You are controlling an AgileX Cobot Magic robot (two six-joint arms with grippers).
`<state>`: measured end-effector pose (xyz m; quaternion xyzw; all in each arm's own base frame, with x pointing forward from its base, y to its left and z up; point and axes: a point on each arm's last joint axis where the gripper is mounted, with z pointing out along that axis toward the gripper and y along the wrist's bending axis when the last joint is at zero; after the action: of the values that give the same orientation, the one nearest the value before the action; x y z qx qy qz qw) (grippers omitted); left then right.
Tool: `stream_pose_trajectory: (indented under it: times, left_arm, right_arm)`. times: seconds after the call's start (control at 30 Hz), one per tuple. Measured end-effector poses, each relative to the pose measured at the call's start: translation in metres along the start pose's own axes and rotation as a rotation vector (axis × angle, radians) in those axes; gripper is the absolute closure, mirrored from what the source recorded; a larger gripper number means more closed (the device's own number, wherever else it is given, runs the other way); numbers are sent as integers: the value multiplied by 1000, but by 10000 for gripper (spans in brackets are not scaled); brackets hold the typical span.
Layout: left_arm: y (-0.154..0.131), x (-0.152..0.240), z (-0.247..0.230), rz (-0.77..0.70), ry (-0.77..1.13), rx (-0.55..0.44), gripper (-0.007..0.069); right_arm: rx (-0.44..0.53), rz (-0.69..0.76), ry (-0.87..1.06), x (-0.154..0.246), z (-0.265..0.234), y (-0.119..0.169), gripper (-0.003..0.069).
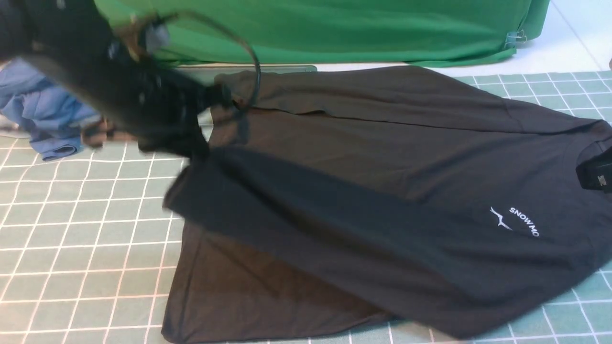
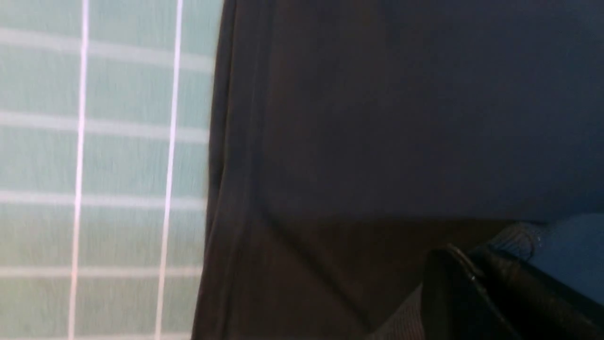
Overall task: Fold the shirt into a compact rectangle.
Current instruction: 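Fold the left side of the black T-shirt inward over its body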
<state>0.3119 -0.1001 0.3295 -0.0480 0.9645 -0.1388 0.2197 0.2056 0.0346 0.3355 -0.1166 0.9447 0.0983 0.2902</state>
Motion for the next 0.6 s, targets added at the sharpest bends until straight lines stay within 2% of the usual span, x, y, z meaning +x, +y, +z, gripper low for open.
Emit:
stream_pose_trajectory:
  times: [0.17, 0.3, 0.43, 0.6]
  left_arm:
    - [-10, -24, -7, 2, -65, 21, 605]
    - [-8, -32, 10, -5, -49, 6, 605]
    - [4, -40, 41, -33, -14, -31, 605]
    - [36, -59, 96, -99, -54, -69, 605]
  right_arm:
    - [1, 0, -2, 0, 0, 0, 515]
    - [1, 0, -2, 0, 0, 0, 515]
    - [1, 0, -2, 0, 0, 0, 509]
    - [1, 0, -2, 0, 0, 0, 503]
